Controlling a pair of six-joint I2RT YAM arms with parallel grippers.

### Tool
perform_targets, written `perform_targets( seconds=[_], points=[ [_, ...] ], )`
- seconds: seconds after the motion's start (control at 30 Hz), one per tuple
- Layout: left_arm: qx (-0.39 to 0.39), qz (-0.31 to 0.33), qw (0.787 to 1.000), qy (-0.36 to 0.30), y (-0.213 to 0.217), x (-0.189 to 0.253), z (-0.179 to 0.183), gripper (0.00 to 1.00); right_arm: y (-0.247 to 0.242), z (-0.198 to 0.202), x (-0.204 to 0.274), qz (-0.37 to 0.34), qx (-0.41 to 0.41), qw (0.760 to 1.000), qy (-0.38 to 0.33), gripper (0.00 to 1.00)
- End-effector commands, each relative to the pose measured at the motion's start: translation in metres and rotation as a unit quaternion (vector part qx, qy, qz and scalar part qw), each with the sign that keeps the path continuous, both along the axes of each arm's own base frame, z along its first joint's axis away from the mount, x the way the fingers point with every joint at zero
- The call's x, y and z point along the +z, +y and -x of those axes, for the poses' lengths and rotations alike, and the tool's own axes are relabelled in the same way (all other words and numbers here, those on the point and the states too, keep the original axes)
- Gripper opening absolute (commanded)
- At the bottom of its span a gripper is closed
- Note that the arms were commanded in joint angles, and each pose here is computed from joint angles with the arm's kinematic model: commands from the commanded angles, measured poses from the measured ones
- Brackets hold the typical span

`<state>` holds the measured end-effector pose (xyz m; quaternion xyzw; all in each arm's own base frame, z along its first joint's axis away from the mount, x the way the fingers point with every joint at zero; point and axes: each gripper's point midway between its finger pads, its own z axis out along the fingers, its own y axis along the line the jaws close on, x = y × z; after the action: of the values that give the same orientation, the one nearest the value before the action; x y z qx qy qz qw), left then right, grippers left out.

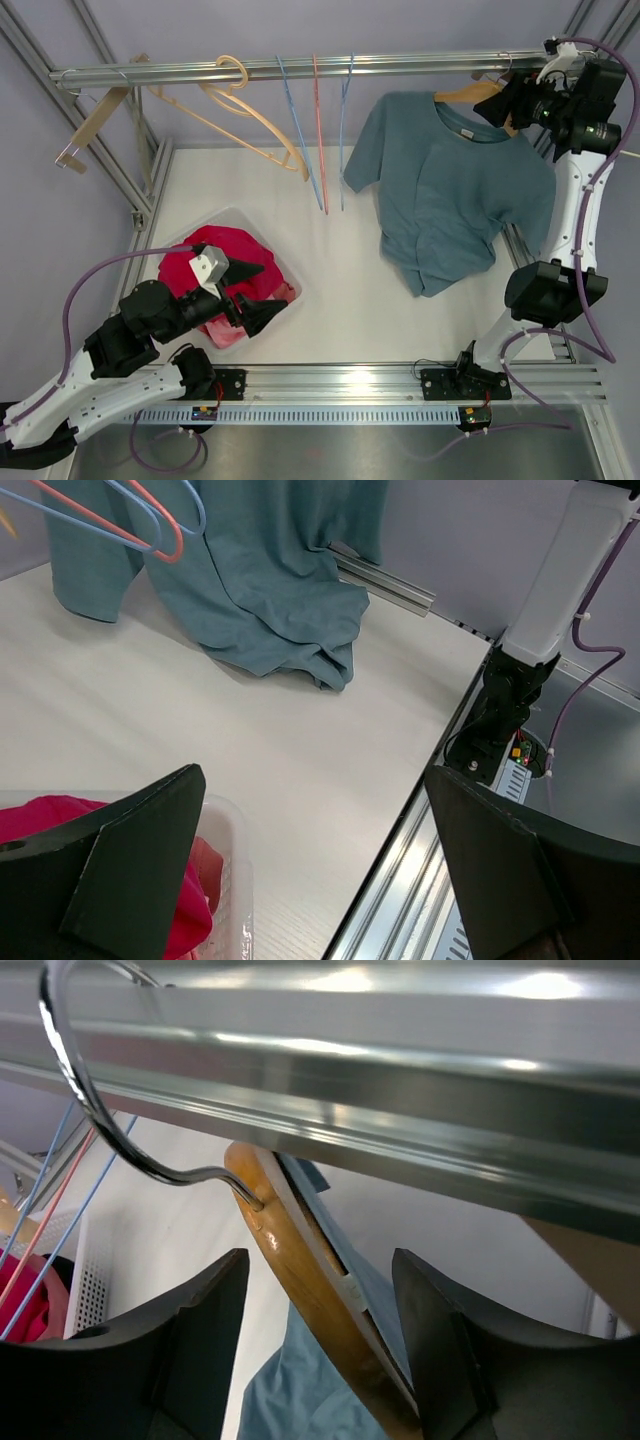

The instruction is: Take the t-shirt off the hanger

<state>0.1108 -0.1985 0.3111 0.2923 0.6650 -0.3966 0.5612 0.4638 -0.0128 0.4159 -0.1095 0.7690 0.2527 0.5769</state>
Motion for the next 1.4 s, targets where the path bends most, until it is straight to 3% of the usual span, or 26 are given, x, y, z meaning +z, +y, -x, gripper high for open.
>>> perform_targets(
  seconds=[0.0,0.63,1.03,1.37],
  points=[
    [0.005,0.006,1.0,-0.014,-0.002,0.006,-0.004,0.99,0.022,0.021,0.038,0.014,0.008,0.998,-0.056,0.64],
    [0.005,0.011,1.0,-0.015,0.0,0.007,-0.003,0.99,0.092,0.033,0.06,0.078,-0.094,0.984,-0.131,0.0],
    [0.005,-0.011,1.0,-0.001,-0.009,-0.003,-0.008,0.99,0.111,0.048,0.127,0.011,-0.168,0.948,-0.268,0.0],
    [-0.001,-0.02,1.0,0.024,-0.021,-0.005,-0.012,0.99,0.119,0.085,0.157,-0.007,-0.128,0.931,-0.341,0.0]
  ],
)
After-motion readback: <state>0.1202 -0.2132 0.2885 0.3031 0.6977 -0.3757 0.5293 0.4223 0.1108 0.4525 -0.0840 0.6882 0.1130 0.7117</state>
